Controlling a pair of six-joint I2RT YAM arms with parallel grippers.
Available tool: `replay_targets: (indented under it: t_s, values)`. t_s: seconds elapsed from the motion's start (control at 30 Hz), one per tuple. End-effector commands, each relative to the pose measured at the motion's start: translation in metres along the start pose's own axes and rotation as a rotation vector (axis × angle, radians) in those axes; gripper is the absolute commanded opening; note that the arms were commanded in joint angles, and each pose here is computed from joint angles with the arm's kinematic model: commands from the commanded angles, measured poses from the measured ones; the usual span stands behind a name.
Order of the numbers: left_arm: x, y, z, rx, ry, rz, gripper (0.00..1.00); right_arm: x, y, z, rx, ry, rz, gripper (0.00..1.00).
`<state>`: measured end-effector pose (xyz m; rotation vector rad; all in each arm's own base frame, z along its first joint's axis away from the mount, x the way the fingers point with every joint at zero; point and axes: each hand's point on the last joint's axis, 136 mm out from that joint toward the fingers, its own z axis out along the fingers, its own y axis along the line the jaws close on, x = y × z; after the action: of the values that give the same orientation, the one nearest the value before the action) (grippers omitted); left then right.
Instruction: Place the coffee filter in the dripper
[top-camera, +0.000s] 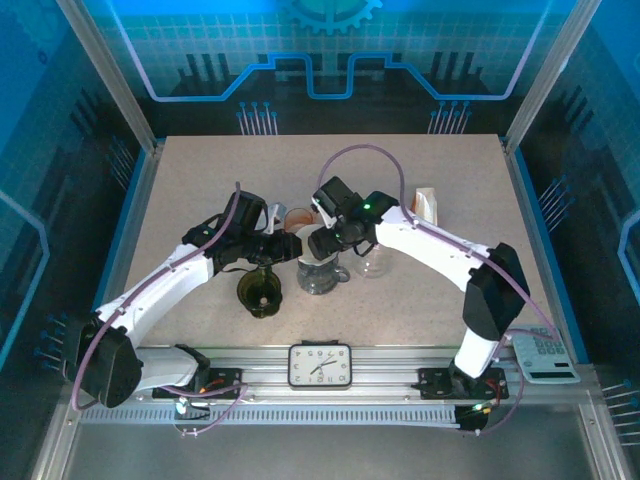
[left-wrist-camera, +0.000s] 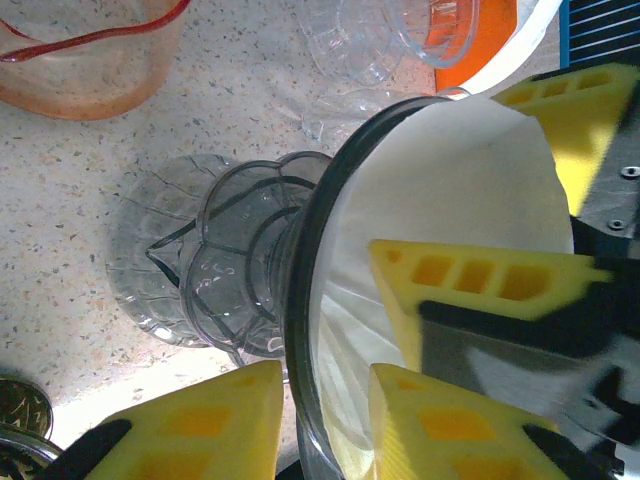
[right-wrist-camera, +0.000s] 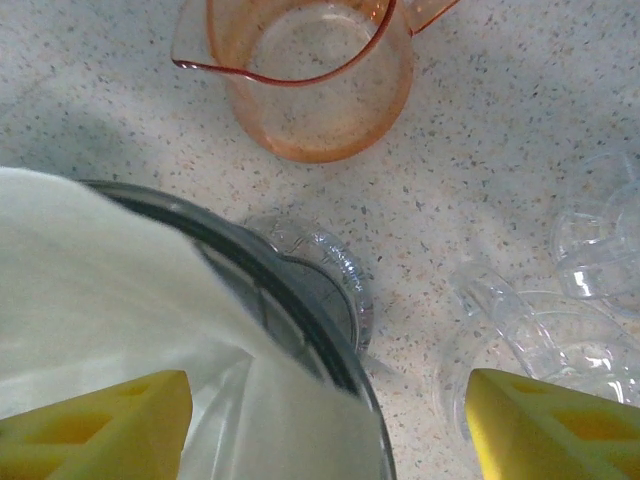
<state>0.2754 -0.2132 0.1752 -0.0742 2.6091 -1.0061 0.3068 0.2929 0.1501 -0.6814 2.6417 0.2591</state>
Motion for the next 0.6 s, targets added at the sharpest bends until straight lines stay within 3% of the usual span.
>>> replay_targets:
  t_s: [0.0, 0.23, 0.57]
  values:
    - [-0.001, 0.004, 0.001, -0.009, 0.0, -0.004, 0.3, 0.011, -0.004, 0.016, 0.015, 0.061, -0.01, 0.74]
    - [-0.001, 0.004, 0.003, -0.006, 0.003, -0.008, 0.3, 0.02, -0.004, 0.027, 0.021, 0.096, -0.016, 0.74]
    - [-0.001, 0.004, 0.003, -0.006, 0.003, -0.008, 0.3, -0.006, 0.0, -0.012, 0.0, -0.041, -0.002, 0.74]
